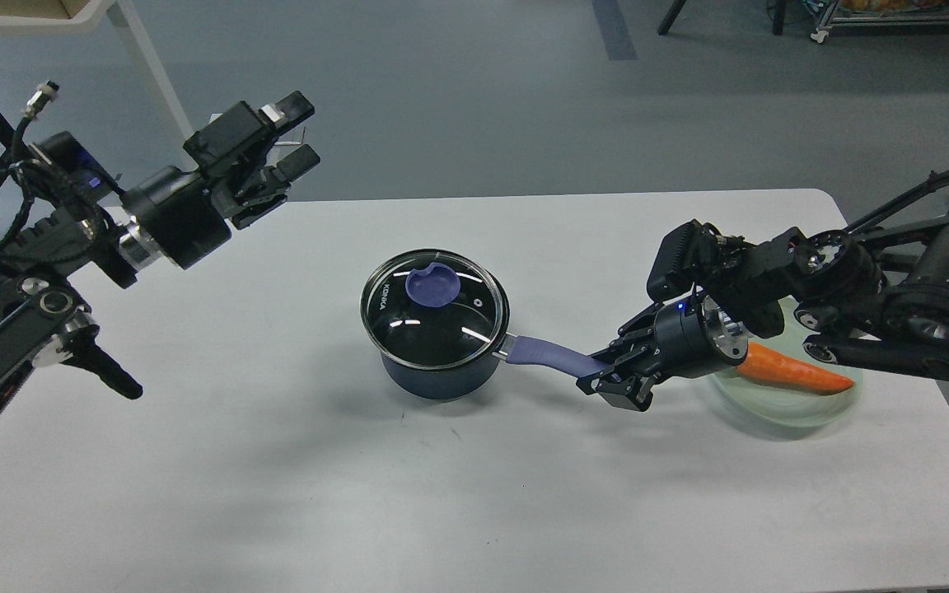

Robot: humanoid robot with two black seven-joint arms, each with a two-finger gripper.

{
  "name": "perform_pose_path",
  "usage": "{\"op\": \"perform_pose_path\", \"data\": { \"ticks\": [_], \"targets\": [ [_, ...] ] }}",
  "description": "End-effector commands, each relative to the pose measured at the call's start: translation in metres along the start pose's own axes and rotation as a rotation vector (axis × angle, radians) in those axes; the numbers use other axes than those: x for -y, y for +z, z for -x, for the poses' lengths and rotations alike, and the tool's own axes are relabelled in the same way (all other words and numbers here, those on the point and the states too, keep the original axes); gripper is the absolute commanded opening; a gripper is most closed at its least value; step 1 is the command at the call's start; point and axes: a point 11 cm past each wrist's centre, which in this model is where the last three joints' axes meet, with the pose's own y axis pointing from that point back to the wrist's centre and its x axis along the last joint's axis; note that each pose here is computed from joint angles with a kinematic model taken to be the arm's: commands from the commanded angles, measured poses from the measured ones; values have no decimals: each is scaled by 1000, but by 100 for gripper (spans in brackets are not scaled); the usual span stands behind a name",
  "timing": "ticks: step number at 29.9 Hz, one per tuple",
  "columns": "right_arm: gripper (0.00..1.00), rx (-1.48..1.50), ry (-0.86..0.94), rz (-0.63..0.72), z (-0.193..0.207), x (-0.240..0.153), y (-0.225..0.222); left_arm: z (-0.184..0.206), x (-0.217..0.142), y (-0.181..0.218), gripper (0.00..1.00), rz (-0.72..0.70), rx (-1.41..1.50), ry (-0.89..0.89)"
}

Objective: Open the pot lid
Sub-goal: 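Reach the left gripper over the pot and grasp the blue lid knob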

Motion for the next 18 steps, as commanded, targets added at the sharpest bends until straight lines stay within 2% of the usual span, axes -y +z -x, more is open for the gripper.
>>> {"op": "perform_pose_path", "data": {
  "ticks": [1, 4, 8, 11, 18],
  "targets": [
    [31, 1, 2, -2, -1, 0, -1, 15, 25, 9, 99, -38, 276, -188],
    [31, 0, 2, 1, -1, -1, 0, 33, 42, 8, 99, -52, 490, -300],
    [31, 1, 2, 1, -1, -1, 0, 60, 50, -11, 99, -26, 766, -359],
    [31, 0, 2, 0, -1, -1, 0, 78, 48, -28, 99, -35, 810, -430],
    [31, -3, 2, 0, -3, -1, 0, 97, 60, -38, 99, -15, 873, -481]
  ]
}}
